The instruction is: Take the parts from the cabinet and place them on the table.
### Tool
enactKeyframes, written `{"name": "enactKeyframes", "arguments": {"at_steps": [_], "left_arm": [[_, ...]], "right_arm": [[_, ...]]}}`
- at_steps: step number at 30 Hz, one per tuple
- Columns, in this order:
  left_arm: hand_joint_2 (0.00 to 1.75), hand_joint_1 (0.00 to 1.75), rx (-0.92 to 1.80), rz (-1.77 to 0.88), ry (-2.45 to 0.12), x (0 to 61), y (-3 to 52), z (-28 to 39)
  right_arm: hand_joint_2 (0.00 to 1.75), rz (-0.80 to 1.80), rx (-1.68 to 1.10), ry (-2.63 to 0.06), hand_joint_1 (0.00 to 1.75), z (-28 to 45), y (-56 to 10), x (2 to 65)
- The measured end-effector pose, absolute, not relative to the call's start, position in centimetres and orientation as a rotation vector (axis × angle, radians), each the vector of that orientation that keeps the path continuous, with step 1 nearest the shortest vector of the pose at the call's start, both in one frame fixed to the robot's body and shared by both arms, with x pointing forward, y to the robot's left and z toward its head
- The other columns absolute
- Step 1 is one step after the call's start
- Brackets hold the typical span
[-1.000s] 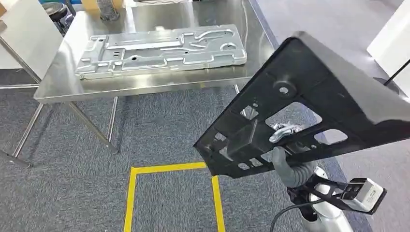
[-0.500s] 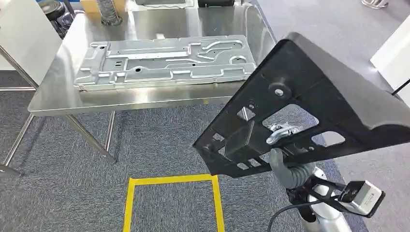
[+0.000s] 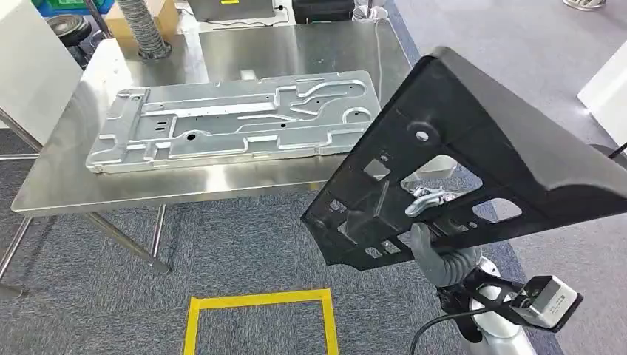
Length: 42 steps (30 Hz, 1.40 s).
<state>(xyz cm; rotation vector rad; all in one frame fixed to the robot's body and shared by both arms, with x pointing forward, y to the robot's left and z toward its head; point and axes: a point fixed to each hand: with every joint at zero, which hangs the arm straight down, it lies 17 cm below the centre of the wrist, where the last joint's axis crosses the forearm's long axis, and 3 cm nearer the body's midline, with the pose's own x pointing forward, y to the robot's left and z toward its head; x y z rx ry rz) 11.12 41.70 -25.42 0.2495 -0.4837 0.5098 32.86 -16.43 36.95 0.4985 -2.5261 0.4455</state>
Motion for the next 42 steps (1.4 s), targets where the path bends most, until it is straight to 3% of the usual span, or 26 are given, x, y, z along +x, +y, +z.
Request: {"name": "enactKeyframes", "arguments": {"at_steps": [26,29,33,36,39,42], "left_arm": [[1.75,0.0,0.26,0.574,-0.485,10.7,41.8,-25.4],[1.75,0.0,0.266,0.579,-0.51,11.1,42.0,-25.2],[1.75,0.0,0.272,0.565,-0.508,10.8,42.0,-25.2],[1.75,0.0,0.261,0.548,-0.537,11.6,42.0,-25.0],[1.75,0.0,0.246,0.534,-0.597,13.5,42.0,-24.3],[1.75,0.0,0.245,0.52,-0.644,15.1,42.2,-23.7]], "right_arm": [[1.75,0.441,0.524,-2.569,1.75,38.6,-16.3,33.6],[1.75,0.405,0.313,-2.703,1.75,40.6,-18.4,33.2],[1.75,0.453,-0.452,-2.804,1.75,45.5,-21.7,35.3],[1.75,0.512,-0.872,-2.707,1.75,51.0,-23.2,39.7],[1.75,0.764,-1.265,-2.405,1.75,52.1,-22.6,48.1],[1.75,1.015,-1.363,-2.226,1.75,50.0,-18.7,53.8]]}}
